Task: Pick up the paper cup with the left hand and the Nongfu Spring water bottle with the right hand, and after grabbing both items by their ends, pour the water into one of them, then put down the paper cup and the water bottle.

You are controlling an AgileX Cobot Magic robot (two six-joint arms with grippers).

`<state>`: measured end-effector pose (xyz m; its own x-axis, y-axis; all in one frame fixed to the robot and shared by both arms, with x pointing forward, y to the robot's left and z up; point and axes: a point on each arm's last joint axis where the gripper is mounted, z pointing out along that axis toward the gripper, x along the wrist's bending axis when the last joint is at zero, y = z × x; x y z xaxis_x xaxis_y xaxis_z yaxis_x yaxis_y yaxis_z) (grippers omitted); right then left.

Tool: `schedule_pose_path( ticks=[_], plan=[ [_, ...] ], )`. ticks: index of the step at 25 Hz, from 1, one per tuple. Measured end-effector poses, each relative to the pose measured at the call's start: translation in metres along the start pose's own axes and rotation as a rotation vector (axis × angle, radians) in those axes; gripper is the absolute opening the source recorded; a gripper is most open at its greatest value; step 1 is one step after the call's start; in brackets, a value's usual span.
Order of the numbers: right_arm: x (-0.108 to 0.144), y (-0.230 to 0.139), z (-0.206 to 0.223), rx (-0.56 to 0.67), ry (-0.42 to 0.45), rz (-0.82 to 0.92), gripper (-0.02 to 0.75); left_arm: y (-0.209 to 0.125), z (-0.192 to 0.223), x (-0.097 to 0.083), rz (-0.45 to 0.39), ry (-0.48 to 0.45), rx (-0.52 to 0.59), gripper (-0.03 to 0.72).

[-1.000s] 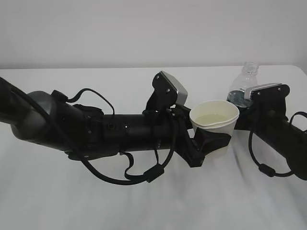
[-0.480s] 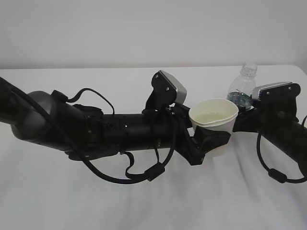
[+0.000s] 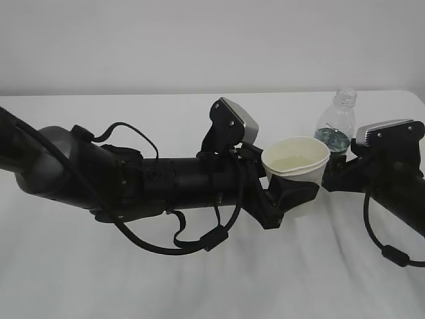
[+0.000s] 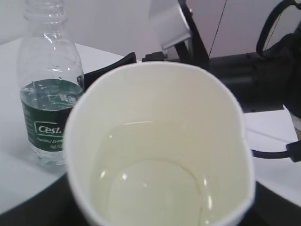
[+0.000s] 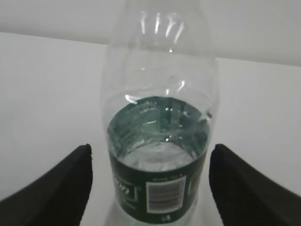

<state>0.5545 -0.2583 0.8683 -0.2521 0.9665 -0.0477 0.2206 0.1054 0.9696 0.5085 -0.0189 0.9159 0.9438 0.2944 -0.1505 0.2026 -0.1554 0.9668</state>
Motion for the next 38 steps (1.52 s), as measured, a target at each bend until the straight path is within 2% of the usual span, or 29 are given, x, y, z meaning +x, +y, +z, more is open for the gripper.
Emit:
schedule_pose_path(
  ticks=[17, 21, 28, 38],
  plan=[
    [0.010, 0.012, -0.065, 0.021, 0.009, 0.004, 0.587, 0.001, 0.000, 0.002, -0.007, 0.025, -0.016, 0.475],
    [0.012, 0.024, -0.081, -0.022, 0.009, -0.005, 0.587, 0.004, 0.000, 0.005, 0.023, 0.056, -0.046, 0.475],
    [0.015, 0.042, -0.100, -0.101, 0.022, -0.028, 0.587, 0.008, -0.001, 0.006, 0.142, 0.076, -0.089, 0.475],
    [0.016, 0.043, -0.101, -0.105, 0.036, -0.036, 0.587, 0.010, -0.015, 0.034, 0.134, 0.157, -0.098, 0.475]
  ],
)
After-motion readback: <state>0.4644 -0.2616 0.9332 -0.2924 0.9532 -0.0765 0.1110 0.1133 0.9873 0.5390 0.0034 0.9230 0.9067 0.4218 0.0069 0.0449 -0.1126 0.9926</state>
